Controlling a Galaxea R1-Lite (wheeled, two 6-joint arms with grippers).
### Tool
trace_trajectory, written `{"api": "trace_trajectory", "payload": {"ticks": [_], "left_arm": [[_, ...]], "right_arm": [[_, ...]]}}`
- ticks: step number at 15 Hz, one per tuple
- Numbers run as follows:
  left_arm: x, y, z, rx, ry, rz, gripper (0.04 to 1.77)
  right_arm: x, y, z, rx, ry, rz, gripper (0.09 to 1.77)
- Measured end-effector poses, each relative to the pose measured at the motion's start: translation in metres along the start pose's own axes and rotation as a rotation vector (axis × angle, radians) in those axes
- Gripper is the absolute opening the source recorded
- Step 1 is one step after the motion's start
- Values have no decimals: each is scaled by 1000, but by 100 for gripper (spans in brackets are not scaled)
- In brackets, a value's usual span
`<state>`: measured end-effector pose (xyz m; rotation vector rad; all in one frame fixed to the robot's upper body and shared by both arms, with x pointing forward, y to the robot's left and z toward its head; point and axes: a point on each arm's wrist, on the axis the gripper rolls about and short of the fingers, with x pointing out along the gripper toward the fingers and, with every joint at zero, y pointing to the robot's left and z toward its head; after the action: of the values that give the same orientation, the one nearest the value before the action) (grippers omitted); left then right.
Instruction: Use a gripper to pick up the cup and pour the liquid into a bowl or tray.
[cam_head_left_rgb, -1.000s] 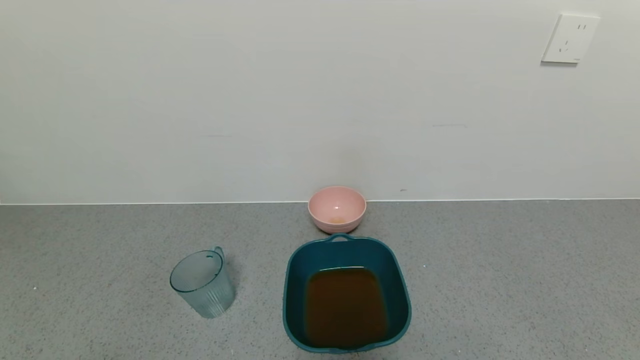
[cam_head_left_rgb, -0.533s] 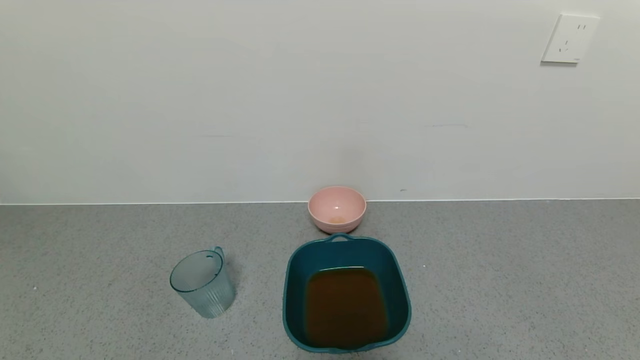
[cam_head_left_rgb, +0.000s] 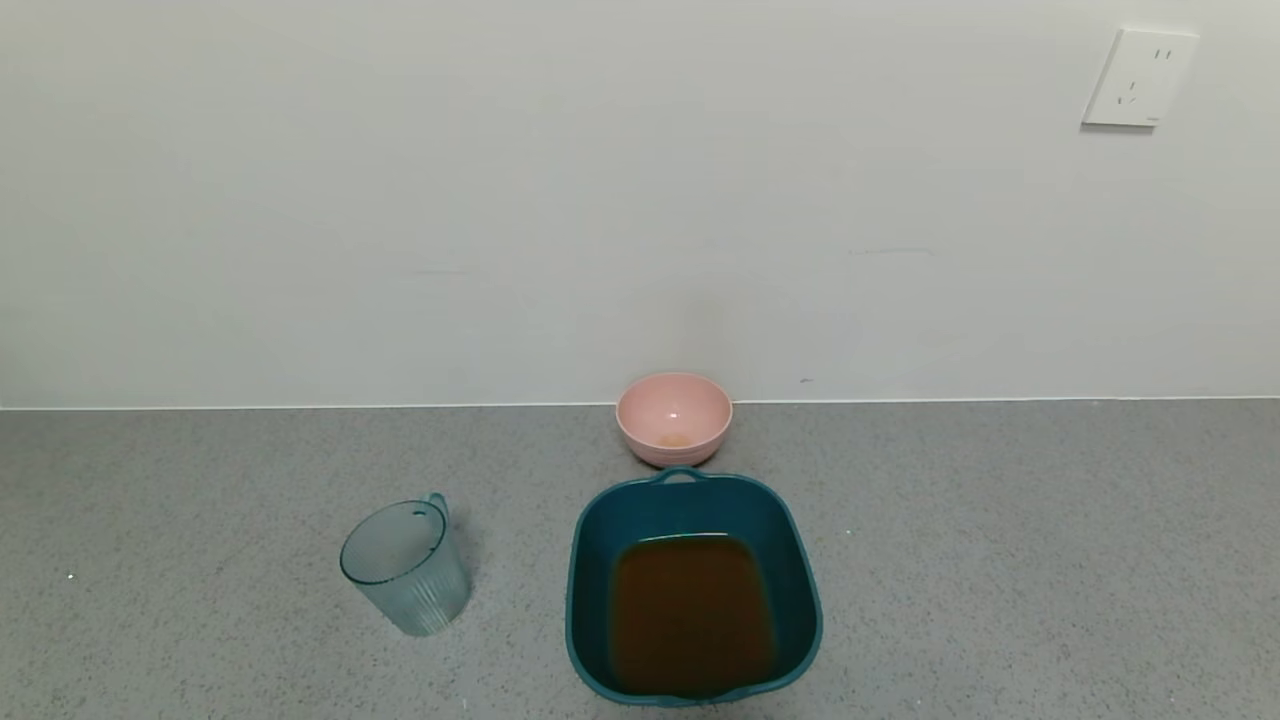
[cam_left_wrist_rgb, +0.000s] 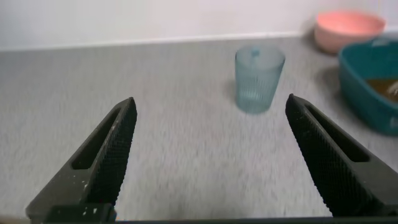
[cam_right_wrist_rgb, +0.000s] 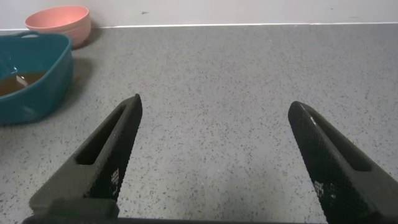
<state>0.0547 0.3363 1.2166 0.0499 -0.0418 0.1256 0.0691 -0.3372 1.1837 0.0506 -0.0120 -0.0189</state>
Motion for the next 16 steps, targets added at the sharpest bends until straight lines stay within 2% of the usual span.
{"api": "trace_trajectory", "payload": {"ticks": [2,3,5,6,7,10,16], "left_arm": [[7,-2,-8,-8,-73,-30,172],[9,-3,-13,-10,-74,-46,172],[12,-5,-24,-6,-32,-108,172],[12,-6,-33,-4,34,-137,172],[12,-7,-35,-14,55,-150,172],[13,-7,-35,-70,51,-144,172],[13,-7,-35,-71,54,-144,172]], "right_arm": [[0,0,0,0,0,0,171],[0,0,0,0,0,0,171],[0,0,0,0,0,0,171],[0,0,0,0,0,0,171],[0,0,0,0,0,0,171],[0,0,0,0,0,0,171],[0,0,0,0,0,0,171]]}}
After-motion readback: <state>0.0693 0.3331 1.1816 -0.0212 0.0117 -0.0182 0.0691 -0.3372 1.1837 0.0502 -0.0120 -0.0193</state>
